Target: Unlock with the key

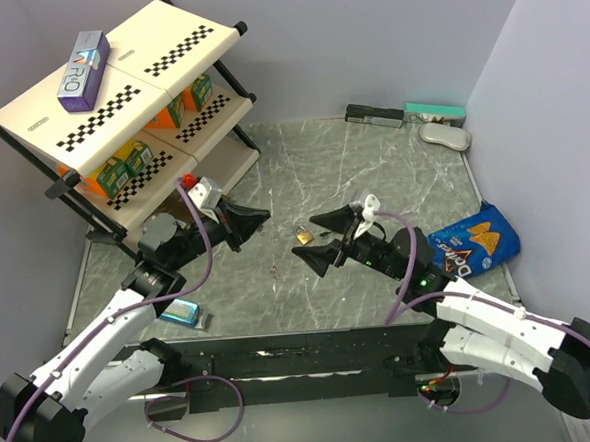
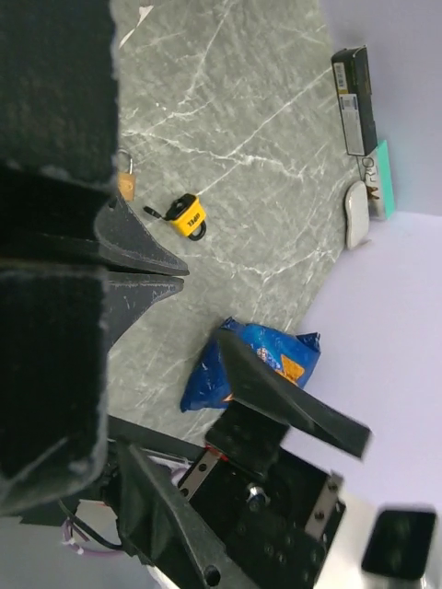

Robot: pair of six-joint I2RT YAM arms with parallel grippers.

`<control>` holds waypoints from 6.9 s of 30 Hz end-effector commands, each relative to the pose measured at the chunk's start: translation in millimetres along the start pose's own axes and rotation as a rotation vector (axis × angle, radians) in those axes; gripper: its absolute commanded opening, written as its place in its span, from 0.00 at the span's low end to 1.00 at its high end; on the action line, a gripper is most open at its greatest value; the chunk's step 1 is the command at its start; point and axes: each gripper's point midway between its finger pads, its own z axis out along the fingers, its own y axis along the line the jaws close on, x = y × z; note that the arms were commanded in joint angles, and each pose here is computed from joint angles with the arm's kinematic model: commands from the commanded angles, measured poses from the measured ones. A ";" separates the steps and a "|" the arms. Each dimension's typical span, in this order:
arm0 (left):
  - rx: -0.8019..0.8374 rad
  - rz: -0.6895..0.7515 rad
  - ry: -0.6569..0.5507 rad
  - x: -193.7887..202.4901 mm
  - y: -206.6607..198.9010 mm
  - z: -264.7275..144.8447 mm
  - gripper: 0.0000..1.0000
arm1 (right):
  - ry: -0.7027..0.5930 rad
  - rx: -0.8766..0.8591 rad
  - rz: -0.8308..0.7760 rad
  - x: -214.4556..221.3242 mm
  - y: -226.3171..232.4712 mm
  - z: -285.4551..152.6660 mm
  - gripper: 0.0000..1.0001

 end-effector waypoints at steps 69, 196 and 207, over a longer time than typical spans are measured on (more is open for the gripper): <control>0.475 -0.168 0.042 4.7 -77.0 1.1 0.01 | -0.039 -0.473 0.303 -33.1 62.5 29.4 0.00; -0.797 -0.090 1.089 324.7 126.6 73.4 0.30 | 0.049 0.478 0.176 34.7 -123.2 -109.2 0.00; -0.709 -0.330 0.886 312.2 106.0 99.8 0.01 | 0.167 0.521 0.237 67.9 -136.0 -109.0 0.00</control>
